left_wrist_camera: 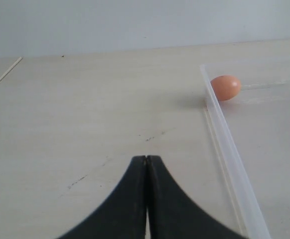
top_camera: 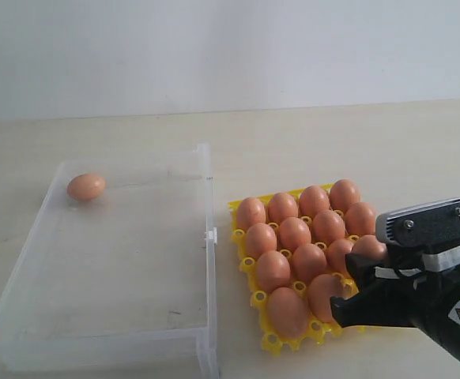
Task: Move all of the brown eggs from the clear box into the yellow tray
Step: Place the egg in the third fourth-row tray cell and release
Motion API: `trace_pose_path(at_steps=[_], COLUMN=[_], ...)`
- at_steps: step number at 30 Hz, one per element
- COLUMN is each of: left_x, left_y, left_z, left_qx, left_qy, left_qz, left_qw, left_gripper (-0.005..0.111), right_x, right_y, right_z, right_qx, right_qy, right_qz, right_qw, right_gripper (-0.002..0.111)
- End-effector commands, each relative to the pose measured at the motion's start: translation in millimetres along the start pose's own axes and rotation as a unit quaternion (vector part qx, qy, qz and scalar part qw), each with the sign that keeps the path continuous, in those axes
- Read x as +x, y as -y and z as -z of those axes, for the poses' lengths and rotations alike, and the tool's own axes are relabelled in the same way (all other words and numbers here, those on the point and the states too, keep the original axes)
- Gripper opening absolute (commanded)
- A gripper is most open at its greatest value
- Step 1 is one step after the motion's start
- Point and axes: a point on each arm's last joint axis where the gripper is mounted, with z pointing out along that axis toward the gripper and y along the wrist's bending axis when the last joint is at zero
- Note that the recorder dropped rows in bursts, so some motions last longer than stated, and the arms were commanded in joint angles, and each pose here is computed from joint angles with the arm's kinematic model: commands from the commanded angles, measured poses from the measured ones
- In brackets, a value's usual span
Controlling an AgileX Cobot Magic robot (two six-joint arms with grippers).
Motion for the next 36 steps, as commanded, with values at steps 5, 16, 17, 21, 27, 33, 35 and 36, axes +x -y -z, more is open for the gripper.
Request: trace_pose_path(at_steps=[5, 16, 17, 21, 27, 33, 35, 36], left_x=[-2, -2, -2, -2, -2, -2, -2, -2], left_y=[-0.3, -0.3, -0.3, -0.3, -0.3, -0.3, -0.3, -0.3], left_z=[0, 0, 0, 0, 0, 0, 0, 0], left_qx=[-0.002, -0.002, -0.002, -0.002, -0.002, -0.002, -0.002, -0.002], left_qy=[0.001, 0.001, 0.001, 0.001, 0.001, 0.001, 0.001, 0.001], left_qz=[-0.002, -0.002, -0.002, -0.002, -0.002, -0.002, -0.002, -0.002], left_qw=[1.000, 1.000, 1.000, 1.000, 1.000, 1.000, 1.000, 1.000], left_gripper=[0.000, 0.000, 0.000, 0.000, 0.000, 0.000, 0.000, 0.000], right_x=[4, 10, 10, 12, 12, -17, -53, -70], right_y=[0, 1, 1, -3, -4, 4, 2, -3], right_z=[-4, -9, -9, -9, -9, 11, 30, 37], right_qx=[0.003, 0.012, 0.012, -0.008, -0.017, 0.008, -0.011, -0.032], right_qy=[0.000, -0.012, -0.012, -0.020, -0.024, 0.044, 0.116, 0.134], right_qz=[0.009, 0.021, 0.021, 0.039, 0.056, 0.094, 0.074, 0.078], right_qw=[1.000, 1.000, 1.000, 0.999, 0.998, 0.995, 0.990, 0.987], right_gripper=[0.000, 0.000, 0.000, 0.012, 0.062, 0.060, 0.048, 0.039])
